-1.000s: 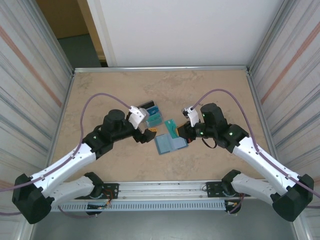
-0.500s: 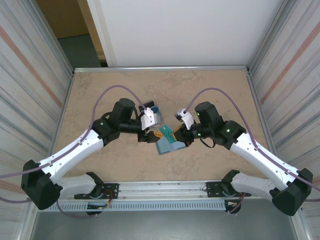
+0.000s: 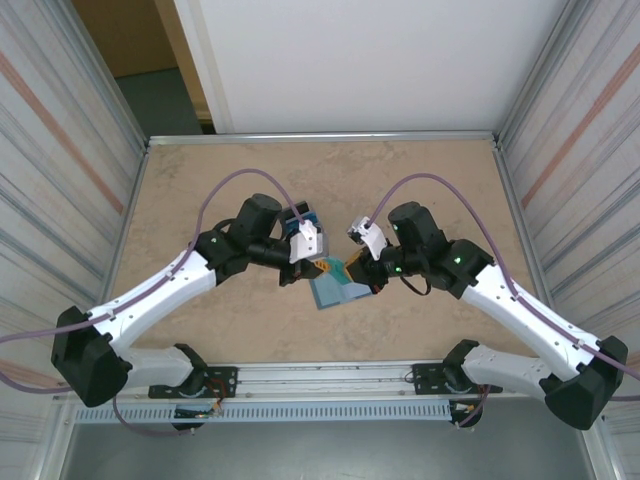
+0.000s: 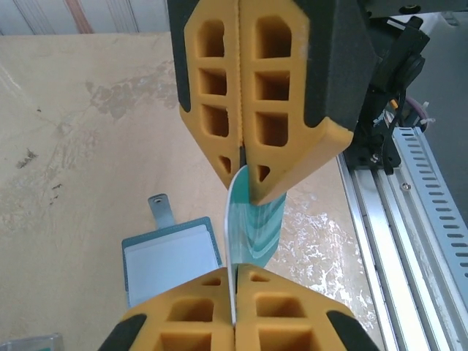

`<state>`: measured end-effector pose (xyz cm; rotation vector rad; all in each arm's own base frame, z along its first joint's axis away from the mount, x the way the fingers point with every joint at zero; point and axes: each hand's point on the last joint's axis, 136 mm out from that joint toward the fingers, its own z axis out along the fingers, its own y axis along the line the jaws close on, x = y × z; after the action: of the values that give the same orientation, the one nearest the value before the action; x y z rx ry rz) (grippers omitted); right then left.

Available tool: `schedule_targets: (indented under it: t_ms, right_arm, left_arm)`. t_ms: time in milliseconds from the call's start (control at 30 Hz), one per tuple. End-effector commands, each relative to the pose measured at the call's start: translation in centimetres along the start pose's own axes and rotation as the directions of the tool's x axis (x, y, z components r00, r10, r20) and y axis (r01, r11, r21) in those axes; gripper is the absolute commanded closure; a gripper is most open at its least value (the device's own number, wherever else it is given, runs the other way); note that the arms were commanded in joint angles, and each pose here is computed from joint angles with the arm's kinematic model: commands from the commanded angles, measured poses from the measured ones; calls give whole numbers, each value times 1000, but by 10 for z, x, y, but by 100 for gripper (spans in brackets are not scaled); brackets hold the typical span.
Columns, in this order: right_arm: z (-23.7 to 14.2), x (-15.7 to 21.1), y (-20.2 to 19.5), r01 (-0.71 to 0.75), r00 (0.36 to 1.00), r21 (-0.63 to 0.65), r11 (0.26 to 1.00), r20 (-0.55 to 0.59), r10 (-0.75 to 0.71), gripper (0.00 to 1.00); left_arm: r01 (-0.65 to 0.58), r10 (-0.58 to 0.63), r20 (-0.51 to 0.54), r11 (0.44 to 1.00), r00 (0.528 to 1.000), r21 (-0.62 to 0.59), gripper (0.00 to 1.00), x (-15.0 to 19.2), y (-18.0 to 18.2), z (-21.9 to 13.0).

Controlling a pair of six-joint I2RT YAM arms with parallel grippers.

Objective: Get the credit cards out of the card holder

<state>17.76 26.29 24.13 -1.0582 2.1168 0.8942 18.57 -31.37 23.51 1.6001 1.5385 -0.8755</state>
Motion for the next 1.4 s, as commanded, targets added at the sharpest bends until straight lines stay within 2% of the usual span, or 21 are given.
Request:
schedule_targets:
  t_ms: [0, 33, 67, 167, 300, 367, 433, 567, 733, 967, 1067, 1367]
  right_arm:
    - [-10, -15, -11, 13, 998, 96, 995, 67, -20, 80]
    - [-12, -17, -15, 7, 996, 123, 992, 87, -18, 63]
    - [-13, -18, -20, -1, 995, 147, 989, 102, -14, 52]
    - [-30, -26, -22, -18, 979, 177, 984, 201, -18, 36]
    - [-45, -33, -24, -66, 948, 179, 982, 318, 6, 27]
    - [-48, -34, -24, -96, 927, 155, 983, 375, 32, 23]
    - [-50, -36, -23, -133, 900, 110, 985, 429, 74, 20]
    - [-50, -43, -19, -175, 853, -14, 984, 497, 159, 16]
    - [-46, -53, -11, -165, 814, -153, 974, 536, 222, 20]
    - [-35, -69, 3, -117, 826, -281, 953, 505, 250, 34]
    - [-34, -74, 7, -96, 824, -311, 946, 508, 251, 41]
    - [-40, -85, 16, -48, 803, -339, 940, 546, 238, 60]
  left_arm:
    - [-29, 30, 25, 999, 999, -33, 100, -9, 3, -4]
    - [-30, 32, 30, 999, 999, -45, 100, -9, 3, -5]
    - [-29, 32, 37, 997, 999, -65, 100, -9, 4, -7]
    - [-2, 12, 71, 990, 997, -141, 100, -8, 11, -14]
    - [94, -52, 160, 958, 986, -270, 100, -11, 22, -31]
    - [152, -84, 235, 946, 968, -287, 100, -18, 21, -40]
    - [237, -132, 331, 924, 934, -300, 100, -25, 22, -49]
    - [395, -213, 503, 873, 838, -287, 100, -35, 26, -67]
    - [493, -297, 585, 845, 755, -207, 100, -41, 24, -73]
    - [560, -398, 642, 827, 655, -58, 100, -50, 19, -71]
    - [567, -417, 646, 824, 639, -28, 100, -50, 18, -68]
    - [558, -425, 637, 830, 643, -9, 100, -52, 15, -67]
